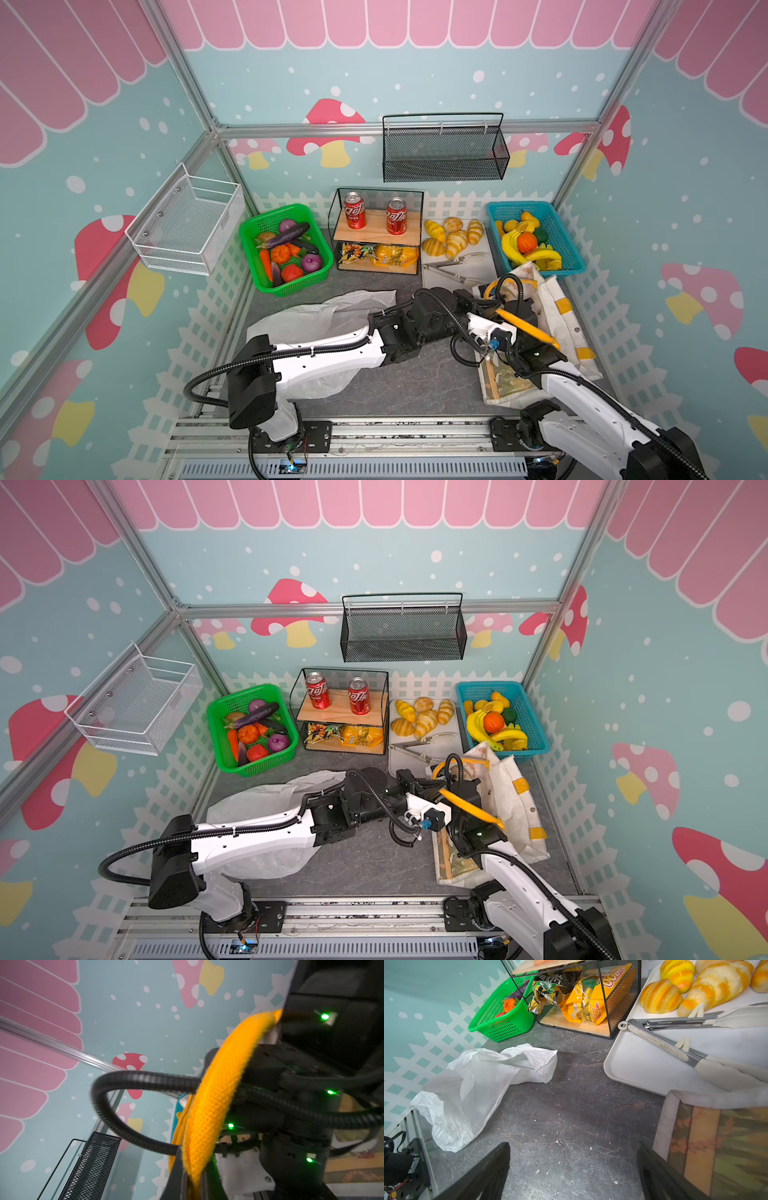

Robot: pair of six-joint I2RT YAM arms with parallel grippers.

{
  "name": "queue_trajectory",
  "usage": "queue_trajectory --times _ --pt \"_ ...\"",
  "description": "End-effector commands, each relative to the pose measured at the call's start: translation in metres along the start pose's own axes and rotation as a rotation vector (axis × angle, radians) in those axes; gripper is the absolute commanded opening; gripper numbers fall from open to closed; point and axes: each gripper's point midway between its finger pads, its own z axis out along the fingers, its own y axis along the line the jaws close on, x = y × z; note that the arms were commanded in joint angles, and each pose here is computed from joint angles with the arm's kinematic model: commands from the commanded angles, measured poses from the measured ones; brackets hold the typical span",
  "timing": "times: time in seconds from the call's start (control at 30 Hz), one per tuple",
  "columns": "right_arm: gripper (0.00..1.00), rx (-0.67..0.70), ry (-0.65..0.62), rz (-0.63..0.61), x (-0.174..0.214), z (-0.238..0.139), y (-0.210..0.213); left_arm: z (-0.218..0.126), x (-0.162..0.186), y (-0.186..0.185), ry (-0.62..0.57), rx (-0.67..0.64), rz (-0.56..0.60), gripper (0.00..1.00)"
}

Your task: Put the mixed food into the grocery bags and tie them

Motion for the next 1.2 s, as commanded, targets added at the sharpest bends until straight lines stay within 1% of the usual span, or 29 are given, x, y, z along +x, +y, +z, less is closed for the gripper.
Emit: queue_trajectory --times 0.0,0.17,0.27,0.33,0.47,0.53,0.6,0.67,0.73,0.8,0.87,1.03,1.1,1.17 --pt "0.95 0.018 0.074 -0.003 0.036 0.001 -0.006 -0.020 -0.031 0.060 -0.096 -0.115 -0.108 0.00" --pt "0.94 -0.015 0.153 -0.016 0.062 0.010 0.003 -0.007 -0.028 0.072 -0.072 -0.130 -0.190 0.00" --pt "0.93 -0.050 0.192 -0.066 0.074 0.015 0.017 -0.005 -0.018 0.090 -0.066 -0.171 -0.251 0.00" --pt "0.91 -0.122 0.196 -0.136 0.075 0.014 0.037 -0.008 -0.008 0.095 -0.057 -0.163 -0.272 0.00" --pt "0.89 -0.282 0.106 -0.257 0.054 -0.007 0.081 -0.025 0.021 0.093 -0.016 -0.154 -0.285 0.00" --pt "0.88 -0.370 0.042 -0.275 0.038 -0.024 0.103 -0.035 0.043 0.094 0.019 -0.155 -0.329 0.00" --pt "0.86 -0.458 -0.009 -0.282 0.024 -0.041 0.123 -0.045 0.063 0.095 0.059 -0.179 -0.346 0.00" --pt "0.84 -0.498 -0.048 -0.298 0.006 -0.057 0.137 -0.052 0.080 0.095 0.104 -0.205 -0.345 0.00" --pt "0.83 -0.514 -0.093 -0.318 -0.016 -0.075 0.149 -0.065 0.098 0.100 0.127 -0.232 -0.413 0.00" --pt "0.83 -0.492 -0.130 -0.325 -0.037 -0.088 0.153 -0.078 0.115 0.101 0.117 -0.274 -0.486 0.00" --pt "0.80 -0.446 -0.154 -0.326 -0.056 -0.096 0.153 -0.091 0.127 0.098 0.114 -0.310 -0.512 0.00" --pt "0.75 -0.235 -0.231 -0.268 -0.118 -0.104 0.136 -0.119 0.151 0.079 0.164 -0.370 -0.564 0.00" --pt "0.73 -0.184 -0.252 -0.262 -0.139 -0.106 0.133 -0.129 0.157 0.070 0.173 -0.389 -0.583 0.00" --pt "0.73 -0.112 -0.255 -0.238 -0.153 -0.103 0.123 -0.138 0.161 0.064 0.185 -0.408 -0.596 0.00"
